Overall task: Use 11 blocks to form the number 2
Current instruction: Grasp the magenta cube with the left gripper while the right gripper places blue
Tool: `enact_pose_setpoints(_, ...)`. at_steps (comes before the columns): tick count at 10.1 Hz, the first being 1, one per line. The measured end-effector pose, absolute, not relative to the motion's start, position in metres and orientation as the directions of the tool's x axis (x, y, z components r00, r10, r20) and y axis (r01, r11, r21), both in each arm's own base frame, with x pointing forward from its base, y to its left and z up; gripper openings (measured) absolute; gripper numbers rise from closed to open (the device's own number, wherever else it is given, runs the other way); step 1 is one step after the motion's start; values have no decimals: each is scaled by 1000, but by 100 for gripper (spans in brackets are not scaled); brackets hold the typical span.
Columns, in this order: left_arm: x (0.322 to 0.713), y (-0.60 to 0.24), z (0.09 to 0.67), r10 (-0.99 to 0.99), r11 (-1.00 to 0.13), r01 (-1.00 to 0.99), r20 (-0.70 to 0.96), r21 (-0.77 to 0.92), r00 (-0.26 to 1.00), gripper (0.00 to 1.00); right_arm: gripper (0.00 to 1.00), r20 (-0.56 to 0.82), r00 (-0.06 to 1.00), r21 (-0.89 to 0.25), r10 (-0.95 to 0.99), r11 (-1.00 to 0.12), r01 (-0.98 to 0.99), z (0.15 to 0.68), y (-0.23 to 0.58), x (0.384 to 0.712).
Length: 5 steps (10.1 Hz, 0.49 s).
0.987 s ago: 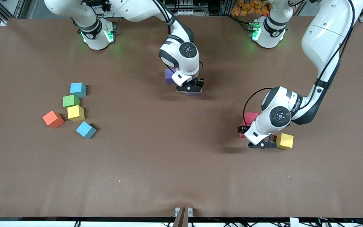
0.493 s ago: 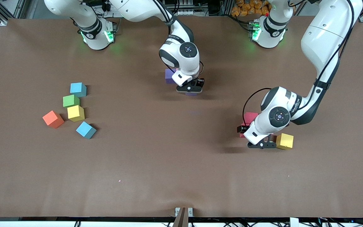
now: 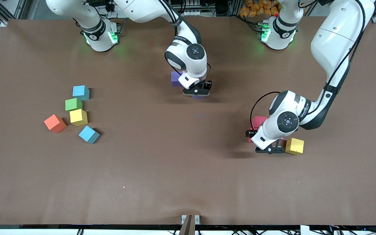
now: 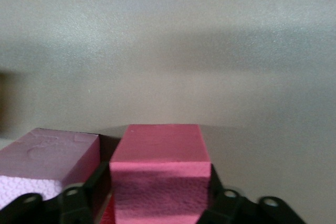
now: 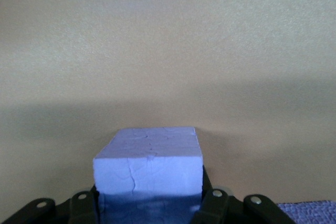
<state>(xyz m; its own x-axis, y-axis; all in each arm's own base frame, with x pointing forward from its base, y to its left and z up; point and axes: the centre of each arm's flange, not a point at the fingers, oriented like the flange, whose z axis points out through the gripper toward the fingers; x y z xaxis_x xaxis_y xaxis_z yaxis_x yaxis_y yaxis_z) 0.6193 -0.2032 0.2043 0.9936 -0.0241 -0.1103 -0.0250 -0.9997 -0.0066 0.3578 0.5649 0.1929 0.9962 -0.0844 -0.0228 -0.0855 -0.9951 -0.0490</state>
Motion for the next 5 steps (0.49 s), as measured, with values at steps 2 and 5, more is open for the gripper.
enact_pose_setpoints(2,620,-203,205,-23,-1000,-24,-109,-6,994,62,93,-22,996,-50,-83,-995,-84,193,566,358)
enact_pose_setpoints(5,628,-206,216,3,-1000,3,-84,2,996,59,100,-8,996,-74,-85,-994,-85,206,571,363)
